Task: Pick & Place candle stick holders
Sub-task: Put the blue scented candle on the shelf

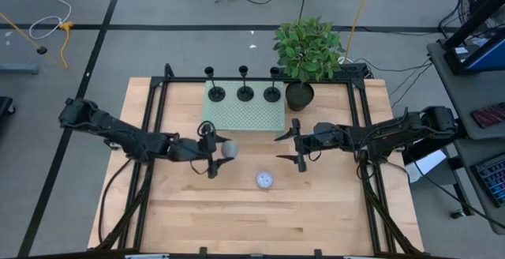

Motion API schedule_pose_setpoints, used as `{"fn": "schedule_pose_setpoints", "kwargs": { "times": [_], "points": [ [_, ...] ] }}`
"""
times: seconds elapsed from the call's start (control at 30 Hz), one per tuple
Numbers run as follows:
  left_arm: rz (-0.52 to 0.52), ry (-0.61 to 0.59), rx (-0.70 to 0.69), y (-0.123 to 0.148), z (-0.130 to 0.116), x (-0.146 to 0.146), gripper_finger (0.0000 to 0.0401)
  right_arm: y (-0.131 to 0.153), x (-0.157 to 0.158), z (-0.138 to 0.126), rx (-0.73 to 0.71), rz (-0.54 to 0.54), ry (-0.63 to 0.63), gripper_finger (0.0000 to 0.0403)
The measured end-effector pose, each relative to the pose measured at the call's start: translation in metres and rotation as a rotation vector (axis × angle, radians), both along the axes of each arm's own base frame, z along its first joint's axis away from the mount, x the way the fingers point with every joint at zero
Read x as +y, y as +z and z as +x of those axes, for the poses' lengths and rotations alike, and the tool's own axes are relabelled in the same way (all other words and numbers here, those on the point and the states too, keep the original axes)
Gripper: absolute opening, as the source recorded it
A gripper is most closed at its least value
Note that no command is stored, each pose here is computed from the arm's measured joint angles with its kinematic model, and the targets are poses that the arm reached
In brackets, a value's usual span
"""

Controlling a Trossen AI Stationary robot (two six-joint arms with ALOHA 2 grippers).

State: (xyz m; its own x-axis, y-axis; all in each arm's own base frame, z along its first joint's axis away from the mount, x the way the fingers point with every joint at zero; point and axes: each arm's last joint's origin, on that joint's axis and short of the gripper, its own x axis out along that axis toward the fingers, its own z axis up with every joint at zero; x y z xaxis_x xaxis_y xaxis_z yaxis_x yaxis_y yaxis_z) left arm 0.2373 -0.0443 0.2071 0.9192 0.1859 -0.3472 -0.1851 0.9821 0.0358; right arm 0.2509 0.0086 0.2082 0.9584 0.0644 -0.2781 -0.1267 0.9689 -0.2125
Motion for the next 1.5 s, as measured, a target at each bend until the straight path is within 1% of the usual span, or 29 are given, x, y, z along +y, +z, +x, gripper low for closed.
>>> {"fn": "schedule_pose_setpoints", "kwargs": {
  "times": [0.2, 0.3, 0.47, 0.57, 0.67, 0.9, 1.1, 1.17, 1.37, 1.43, 1.5],
  "points": [
    [0.123, 0.026, 0.004, 0.023, 0.012, 0.018, 0.0316, 0.000, 0.000, 0.000, 0.000, 0.000, 0.000, 0.0256],
    [0.148, 0.031, 0.004, 0.032, 0.017, 0.030, 0.0313, 0.000, 0.000, 0.000, 0.000, 0.000, 0.000, 0.0256],
    [0.129, 0.077, 0.009, 0.038, 0.019, 0.056, 0.0303, 0.000, 0.000, 0.000, 0.000, 0.000, 0.000, 0.0256],
    [0.090, 0.117, 0.043, 0.035, 0.017, 0.071, 0.0313, 0.000, 0.000, 0.000, 0.000, 0.000, 0.000, 0.0256],
    [0.078, 0.153, 0.104, 0.029, 0.014, 0.080, 0.0318, 0.000, 0.000, 0.000, 0.000, 0.000, 0.000, 0.0256],
    [0.023, 0.233, 0.155, 0.024, 0.008, 0.092, 0.0300, 0.000, 0.000, 0.000, -0.001, -0.020, 0.006, 0.0256],
    [0.019, 0.286, 0.204, 0.020, 0.005, 0.097, 0.0326, 0.000, 0.000, 0.000, -0.001, -0.017, 0.005, 0.0256],
    [0.019, 0.287, 0.207, 0.019, 0.005, 0.097, 0.0326, 0.000, 0.000, 0.000, -0.001, -0.017, 0.005, 0.0256],
    [0.009, 0.298, 0.226, 0.018, 0.003, 0.099, 0.0305, 0.000, 0.000, 0.000, -0.001, -0.017, 0.005, 0.0256],
    [0.003, 0.303, 0.237, 0.017, 0.002, 0.099, 0.0308, 0.000, 0.000, 0.000, -0.001, -0.017, 0.005, 0.0256],
    [0.001, 0.304, 0.246, 0.017, 0.001, 0.099, 0.0321, 0.000, 0.000, 0.000, -0.001, -0.017, 0.005, 0.0256]
  ]
}}
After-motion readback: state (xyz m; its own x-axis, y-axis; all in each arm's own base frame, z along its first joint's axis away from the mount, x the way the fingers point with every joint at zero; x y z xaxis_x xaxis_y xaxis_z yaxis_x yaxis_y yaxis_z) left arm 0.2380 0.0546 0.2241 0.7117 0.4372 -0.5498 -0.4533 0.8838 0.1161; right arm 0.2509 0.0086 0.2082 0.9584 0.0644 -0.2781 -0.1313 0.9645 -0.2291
